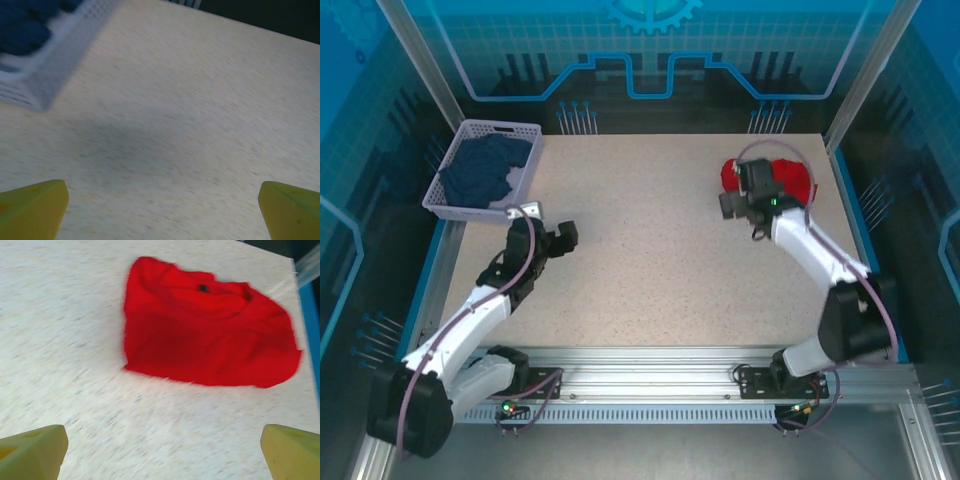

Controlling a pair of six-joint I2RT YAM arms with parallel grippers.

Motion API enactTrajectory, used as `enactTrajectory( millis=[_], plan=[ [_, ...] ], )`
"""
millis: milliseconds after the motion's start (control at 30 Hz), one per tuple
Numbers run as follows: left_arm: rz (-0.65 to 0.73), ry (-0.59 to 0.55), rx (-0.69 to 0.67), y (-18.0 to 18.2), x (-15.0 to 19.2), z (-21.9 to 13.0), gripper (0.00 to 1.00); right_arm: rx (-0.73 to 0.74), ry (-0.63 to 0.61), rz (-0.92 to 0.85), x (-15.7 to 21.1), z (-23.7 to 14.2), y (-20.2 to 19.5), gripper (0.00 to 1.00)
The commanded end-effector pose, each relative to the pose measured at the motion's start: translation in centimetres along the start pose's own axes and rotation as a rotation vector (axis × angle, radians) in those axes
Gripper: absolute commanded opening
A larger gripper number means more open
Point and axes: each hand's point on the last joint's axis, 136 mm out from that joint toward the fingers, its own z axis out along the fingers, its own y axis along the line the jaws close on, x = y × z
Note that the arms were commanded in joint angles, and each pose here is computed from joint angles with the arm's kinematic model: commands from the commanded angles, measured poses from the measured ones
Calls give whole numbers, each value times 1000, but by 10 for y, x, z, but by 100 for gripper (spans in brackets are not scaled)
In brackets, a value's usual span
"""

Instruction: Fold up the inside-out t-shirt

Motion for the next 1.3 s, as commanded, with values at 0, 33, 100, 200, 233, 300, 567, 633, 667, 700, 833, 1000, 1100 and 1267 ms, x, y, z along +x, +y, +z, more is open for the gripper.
enactTrajectory(
  millis=[0,33,100,200,233,300,567,633,667,700,833,1000,1100,1267],
  plan=[
    [107,-143,-158,35,-11,-2,99,-4,-94,88,28,18,4,100],
    [126,-155,-166,39,-7,0,99,-3,-115,69,38,19,5,100],
    [152,-179,-147,41,3,8,99,7,-185,31,51,24,7,100],
    [137,-243,-96,42,15,23,99,7,-229,55,56,33,3,100],
    [144,-232,-93,42,17,29,99,2,-250,54,50,34,4,100],
    [148,-206,-68,37,16,39,99,-8,-289,59,46,36,5,100],
    [220,-246,-36,28,0,76,99,-49,-374,123,48,43,-7,100],
    [221,-253,-14,29,8,85,99,-69,-372,169,53,51,-13,100],
    [204,-242,-8,33,14,90,99,-77,-367,172,55,51,-13,100],
    [197,-260,-5,35,12,92,99,-78,-370,170,55,52,-13,100],
    [169,-201,12,37,12,97,99,-83,-371,165,55,52,-12,100],
    [169,-206,8,38,13,97,99,-97,-373,158,55,52,-9,100],
    [168,-209,8,38,12,97,99,-97,-372,158,55,52,-9,100],
    [170,-208,8,38,12,97,99,-97,-370,156,55,53,-9,100]
  ],
)
